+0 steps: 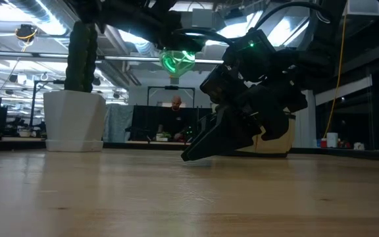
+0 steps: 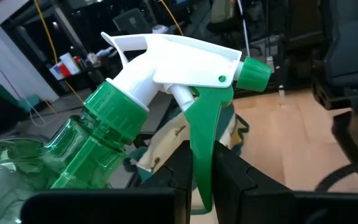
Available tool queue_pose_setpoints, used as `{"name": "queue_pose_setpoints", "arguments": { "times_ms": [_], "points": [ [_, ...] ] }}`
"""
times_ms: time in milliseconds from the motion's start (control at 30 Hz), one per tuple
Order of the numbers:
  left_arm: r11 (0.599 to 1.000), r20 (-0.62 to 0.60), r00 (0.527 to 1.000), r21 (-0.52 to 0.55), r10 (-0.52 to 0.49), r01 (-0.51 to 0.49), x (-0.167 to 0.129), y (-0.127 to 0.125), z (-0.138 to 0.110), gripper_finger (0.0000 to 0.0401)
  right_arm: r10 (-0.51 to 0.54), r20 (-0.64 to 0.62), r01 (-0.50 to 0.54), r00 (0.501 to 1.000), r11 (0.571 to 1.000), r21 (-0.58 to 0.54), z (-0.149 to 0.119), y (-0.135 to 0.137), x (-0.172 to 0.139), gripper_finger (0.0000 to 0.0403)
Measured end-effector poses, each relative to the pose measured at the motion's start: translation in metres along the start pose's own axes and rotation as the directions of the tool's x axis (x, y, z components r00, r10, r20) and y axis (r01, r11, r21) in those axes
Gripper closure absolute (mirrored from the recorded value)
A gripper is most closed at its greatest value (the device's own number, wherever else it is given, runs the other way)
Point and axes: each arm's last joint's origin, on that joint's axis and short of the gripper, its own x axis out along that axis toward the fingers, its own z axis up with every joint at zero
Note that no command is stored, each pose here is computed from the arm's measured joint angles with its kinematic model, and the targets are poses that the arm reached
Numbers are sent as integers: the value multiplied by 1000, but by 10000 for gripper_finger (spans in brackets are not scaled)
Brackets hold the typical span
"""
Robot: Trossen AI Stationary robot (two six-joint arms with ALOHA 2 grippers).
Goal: Pick & Place Garden tools in Gardening bag
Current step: Put the green spray bottle into the brown gardening bag
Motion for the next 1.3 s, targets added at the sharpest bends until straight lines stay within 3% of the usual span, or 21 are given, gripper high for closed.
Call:
{"name": "queue_pose_setpoints", "arguments": {
  "times_ms": [167, 400, 733, 900, 1300],
  "points": [
    [999, 25, 999, -5, -37, 37, 1, 3, 1, 373, 0, 0, 0, 1000, 1000, 0, 0, 0, 0, 236],
    [998, 165, 985, -11, -55, 58, 1, 9, 12, 373, 0, 0, 0, 1000, 1000, 0, 0, 0, 0, 236],
    [963, 420, 873, 11, -247, 268, -3, 23, 26, 373, 0, 0, 0, 1000, 1000, 0, 0, 0, 0, 236],
    [925, 460, 808, 90, -368, 369, -4, 26, 26, 373, 0, 0, 0, 1000, 1000, 0, 0, 0, 0, 236],
    [765, 477, 628, 163, -614, 624, -9, 19, 25, 373, 0, 0, 0, 1000, 1000, 0, 0, 0, 0, 236]
  ]
}}
